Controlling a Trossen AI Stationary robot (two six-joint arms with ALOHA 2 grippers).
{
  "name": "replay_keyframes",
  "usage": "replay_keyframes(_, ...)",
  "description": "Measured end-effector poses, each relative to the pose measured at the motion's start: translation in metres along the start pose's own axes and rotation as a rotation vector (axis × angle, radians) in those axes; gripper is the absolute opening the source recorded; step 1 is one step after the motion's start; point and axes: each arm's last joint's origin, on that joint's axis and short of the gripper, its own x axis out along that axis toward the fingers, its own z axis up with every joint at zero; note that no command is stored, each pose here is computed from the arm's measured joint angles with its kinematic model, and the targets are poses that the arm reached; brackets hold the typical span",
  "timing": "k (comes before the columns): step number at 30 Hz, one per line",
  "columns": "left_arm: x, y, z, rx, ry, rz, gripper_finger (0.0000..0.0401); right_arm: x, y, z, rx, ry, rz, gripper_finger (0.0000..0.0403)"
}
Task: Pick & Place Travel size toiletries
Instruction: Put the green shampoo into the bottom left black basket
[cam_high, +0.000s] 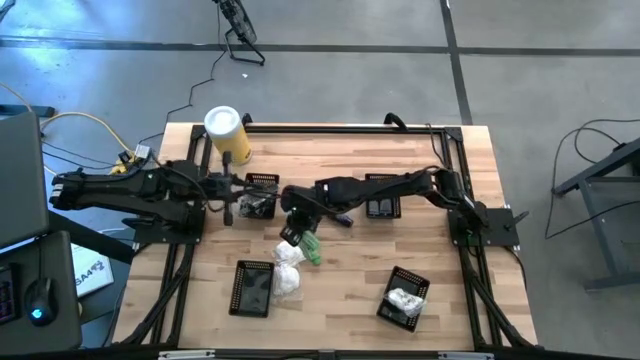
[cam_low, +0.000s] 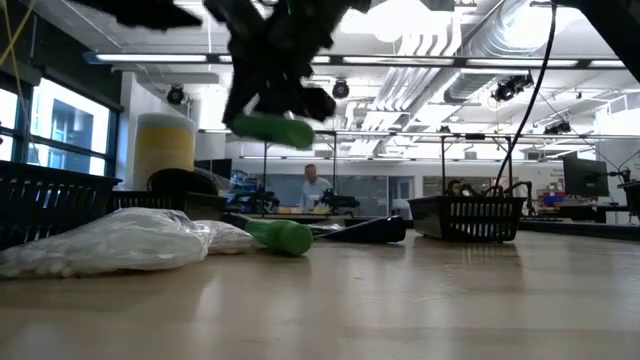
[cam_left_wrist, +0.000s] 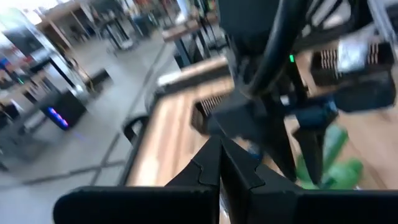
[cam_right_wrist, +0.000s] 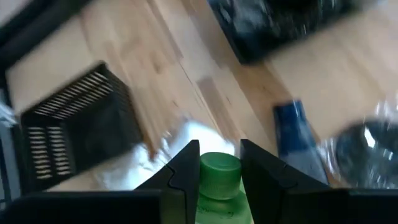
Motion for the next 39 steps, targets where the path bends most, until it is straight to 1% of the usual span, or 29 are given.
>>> replay_keyframes(2,-0.009,0.007,0.015,0.004,-0.056,0.022,0.0,-0.009,0.006,0.008,-0.026,-0.032,0.021,0.0091)
replay_keyframes(6,-0.032,0.024,0.046,0.051,-0.174,0.076,0.0,-0.028,0.018,0.024,-0.076,-0.104,0.069,0.0091)
replay_keyframes(9,-0.05,0.034,0.062,0.066,-0.239,0.108,0.0,-0.042,0.025,0.033,-0.111,-0.15,0.096,0.0091)
replay_keyframes(12,-0.064,0.039,0.069,0.074,-0.251,0.115,0.0,-0.057,0.033,0.042,-0.145,-0.204,0.125,0.0091)
replay_keyframes(16,-0.071,0.04,0.069,0.081,-0.219,0.1,0.0,-0.079,0.043,0.053,-0.188,-0.272,0.171,0.0091)
replay_keyframes(21,-0.07,0.038,0.063,0.092,-0.158,0.077,0.0,-0.108,0.053,0.064,-0.237,-0.372,0.224,0.0091)
replay_keyframes(25,-0.067,0.036,0.059,0.095,-0.111,0.058,0.0,-0.138,0.057,0.068,-0.247,-0.467,0.266,0.0091)
replay_keyframes(29,-0.059,0.034,0.059,0.061,-0.089,0.045,0.0,-0.164,0.061,0.068,-0.28,-0.555,0.238,0.0091)
replay_keyframes(34,-0.041,0.031,0.061,-0.004,-0.051,0.023,0.0,-0.19,0.072,0.063,-0.335,-0.662,0.221,0.0091)
replay_keyframes(37,-0.025,0.028,0.061,-0.048,-0.024,-0.006,0.0,-0.198,0.077,0.059,-0.362,-0.693,0.199,0.0091)
replay_keyframes(39,-0.013,0.026,0.061,-0.052,0.001,-0.016,0.0,-0.201,0.078,0.057,-0.368,-0.701,0.179,0.0091)
